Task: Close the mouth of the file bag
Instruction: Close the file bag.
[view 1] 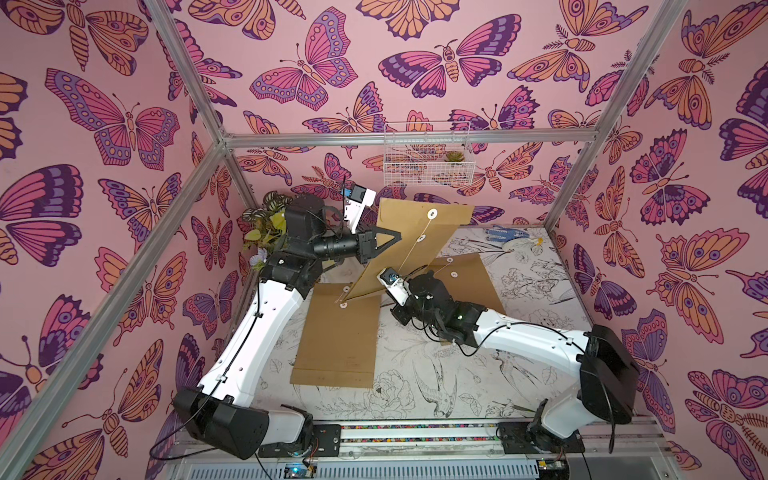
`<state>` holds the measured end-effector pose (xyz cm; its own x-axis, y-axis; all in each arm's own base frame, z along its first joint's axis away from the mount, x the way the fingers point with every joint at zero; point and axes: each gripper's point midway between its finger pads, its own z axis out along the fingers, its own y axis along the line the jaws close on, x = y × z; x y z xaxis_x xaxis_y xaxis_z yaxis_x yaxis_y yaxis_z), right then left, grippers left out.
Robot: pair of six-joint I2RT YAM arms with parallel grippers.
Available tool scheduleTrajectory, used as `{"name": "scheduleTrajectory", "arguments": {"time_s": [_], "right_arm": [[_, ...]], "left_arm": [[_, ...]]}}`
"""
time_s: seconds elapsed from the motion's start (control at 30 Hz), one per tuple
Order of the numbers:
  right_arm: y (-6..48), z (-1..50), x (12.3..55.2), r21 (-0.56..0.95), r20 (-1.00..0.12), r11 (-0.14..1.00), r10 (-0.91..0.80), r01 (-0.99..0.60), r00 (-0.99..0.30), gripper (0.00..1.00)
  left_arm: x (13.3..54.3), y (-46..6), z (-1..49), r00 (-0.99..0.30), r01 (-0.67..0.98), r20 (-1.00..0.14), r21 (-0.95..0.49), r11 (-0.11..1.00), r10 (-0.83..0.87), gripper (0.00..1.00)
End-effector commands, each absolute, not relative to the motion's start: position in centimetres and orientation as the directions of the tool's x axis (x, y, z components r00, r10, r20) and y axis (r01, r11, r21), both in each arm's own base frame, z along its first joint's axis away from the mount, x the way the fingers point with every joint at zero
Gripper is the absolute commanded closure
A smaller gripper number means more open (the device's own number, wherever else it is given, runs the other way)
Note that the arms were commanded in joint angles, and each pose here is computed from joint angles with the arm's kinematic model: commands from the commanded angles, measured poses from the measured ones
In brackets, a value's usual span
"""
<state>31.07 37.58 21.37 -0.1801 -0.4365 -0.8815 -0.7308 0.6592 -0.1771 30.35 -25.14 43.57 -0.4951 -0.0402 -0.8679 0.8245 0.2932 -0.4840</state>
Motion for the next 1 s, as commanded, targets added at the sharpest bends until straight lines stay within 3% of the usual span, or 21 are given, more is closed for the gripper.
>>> {"name": "scheduleTrajectory", "arguments": {"time_s": [0.0,0.37,0.6,0.8,0.97], "right_arm": [[35.9,22.5,31.8,-0.148,-0.898,0.695,-0.392,-0.704,-0.198,1.0],[29.4,22.6,33.6,-0.138,-0.906,0.783,-0.347,-0.606,-0.241,1.0],[26.1,24.4,33.1,-0.141,-0.914,0.775,-0.341,-0.616,-0.22,1.0],[24.9,27.5,33.0,0.027,-0.937,0.747,-0.212,-0.665,-0.276,1.0],[23.3,30.3,34.5,0.109,-0.946,0.796,-0.101,-0.595,-0.309,1.0]], "left_arm": [[28.3,-25.2,45.5,-0.465,0.857,-0.884,-0.462,0.23,-0.043,1.0],[29.7,-23.2,44.8,-0.512,0.803,-0.854,-0.514,0.302,-0.093,1.0],[31.7,-20.2,44.1,-0.557,0.731,-0.815,-0.573,0.37,-0.16,1.0],[31.8,-20.1,43.2,-0.581,0.716,-0.798,-0.594,0.367,-0.159,1.0],[31.3,-20.1,42.9,-0.59,0.715,-0.793,-0.601,0.356,-0.153,1.0]]}}
